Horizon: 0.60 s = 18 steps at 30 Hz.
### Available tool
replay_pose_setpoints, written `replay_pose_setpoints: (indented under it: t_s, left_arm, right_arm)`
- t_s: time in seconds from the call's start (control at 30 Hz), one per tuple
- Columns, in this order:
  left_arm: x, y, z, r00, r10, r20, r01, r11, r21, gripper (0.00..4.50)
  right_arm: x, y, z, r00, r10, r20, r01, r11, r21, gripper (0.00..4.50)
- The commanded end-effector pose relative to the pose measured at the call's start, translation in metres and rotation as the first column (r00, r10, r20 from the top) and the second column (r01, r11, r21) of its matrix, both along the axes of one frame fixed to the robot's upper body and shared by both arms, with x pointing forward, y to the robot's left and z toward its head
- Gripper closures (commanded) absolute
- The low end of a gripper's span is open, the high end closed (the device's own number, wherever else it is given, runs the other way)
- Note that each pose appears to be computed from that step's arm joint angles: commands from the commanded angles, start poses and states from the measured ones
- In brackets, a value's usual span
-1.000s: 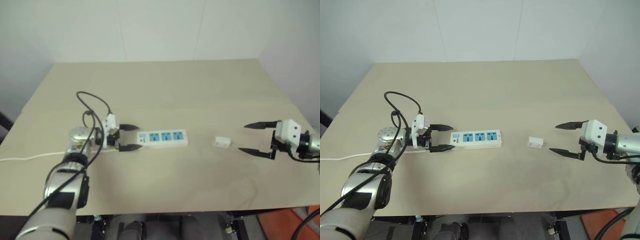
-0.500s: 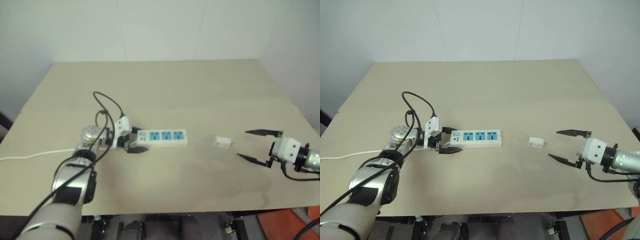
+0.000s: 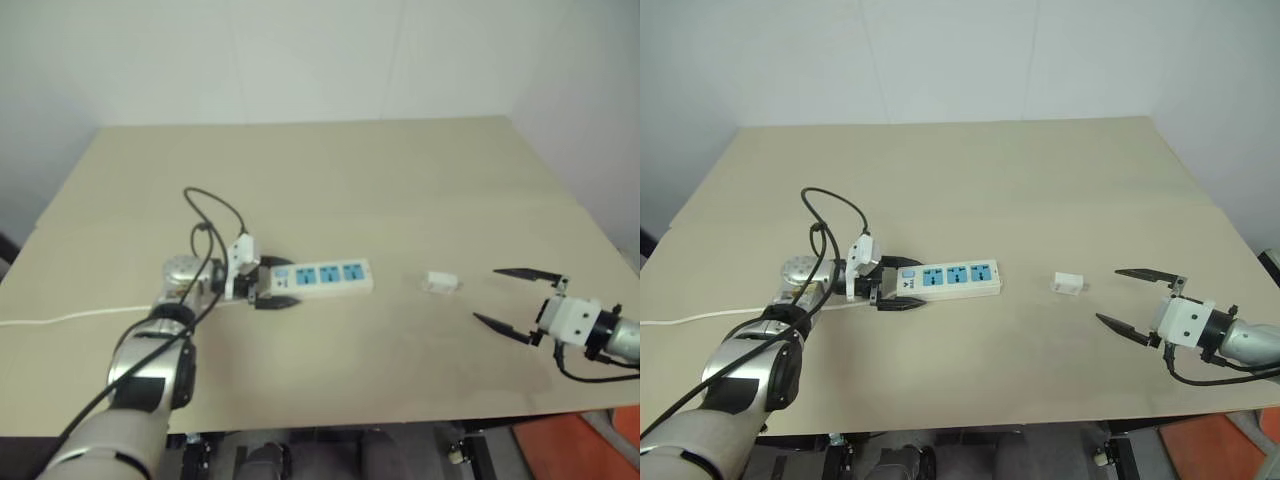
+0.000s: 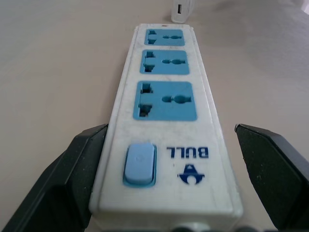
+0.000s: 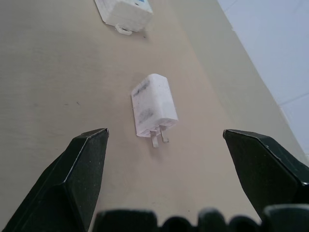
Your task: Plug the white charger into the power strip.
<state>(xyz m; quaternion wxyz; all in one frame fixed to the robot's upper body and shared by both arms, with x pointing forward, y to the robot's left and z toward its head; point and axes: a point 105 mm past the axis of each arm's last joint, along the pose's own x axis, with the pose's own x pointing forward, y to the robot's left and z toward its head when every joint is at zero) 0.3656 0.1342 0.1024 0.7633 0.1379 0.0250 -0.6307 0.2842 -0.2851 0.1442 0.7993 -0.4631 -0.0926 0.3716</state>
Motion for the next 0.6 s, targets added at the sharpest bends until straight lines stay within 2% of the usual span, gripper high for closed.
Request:
replay_pose_setpoints:
  t_s: [0.03, 0.13, 0.27, 0.43, 0.53, 0.6]
  left_arm:
    - [-0.0047, 0.0103, -0.0088, 0.999, 0.037, -0.015, -0.037, 0.999, -0.022, 0.01]
    - [-0.0073, 0.0126, -0.0162, 0.998, 0.054, -0.012, -0.055, 0.998, -0.015, 0.01]
    - [-0.0053, 0.0106, -0.0121, 0.998, 0.070, 0.004, -0.070, 0.996, -0.057, 0.01]
    - [-0.0094, 0.0142, -0.0180, 0.998, 0.059, -0.012, -0.059, 0.998, -0.030, 0.01]
    - [-0.0091, 0.0135, -0.0176, 0.998, 0.058, -0.006, -0.058, 0.998, -0.028, 0.58]
    - [-0.0085, 0.0125, -0.0166, 0.998, 0.055, -0.005, -0.055, 0.998, -0.028, 1.15]
  right_arm:
    - [0.0003, 0.0018, 0.0124, 0.999, -0.001, 0.042, 0.000, 1.000, 0.031, 0.00]
    - [0.0017, 0.0014, 0.0153, 0.999, -0.003, 0.049, 0.002, 1.000, 0.022, 0.00]
    - [0.0037, 0.0011, 0.0195, 0.998, -0.001, 0.055, 0.001, 1.000, 0.005, 0.00]
    - [0.0047, 0.0011, 0.0214, 0.998, -0.001, 0.059, 0.001, 1.000, -0.002, 0.00]
    - [0.0057, 0.0028, 0.0212, 0.998, 0.000, 0.063, -0.001, 1.000, 0.005, 0.00]
    - [0.0066, 0.0043, 0.0212, 0.998, 0.003, 0.065, -0.004, 1.000, 0.009, 0.00]
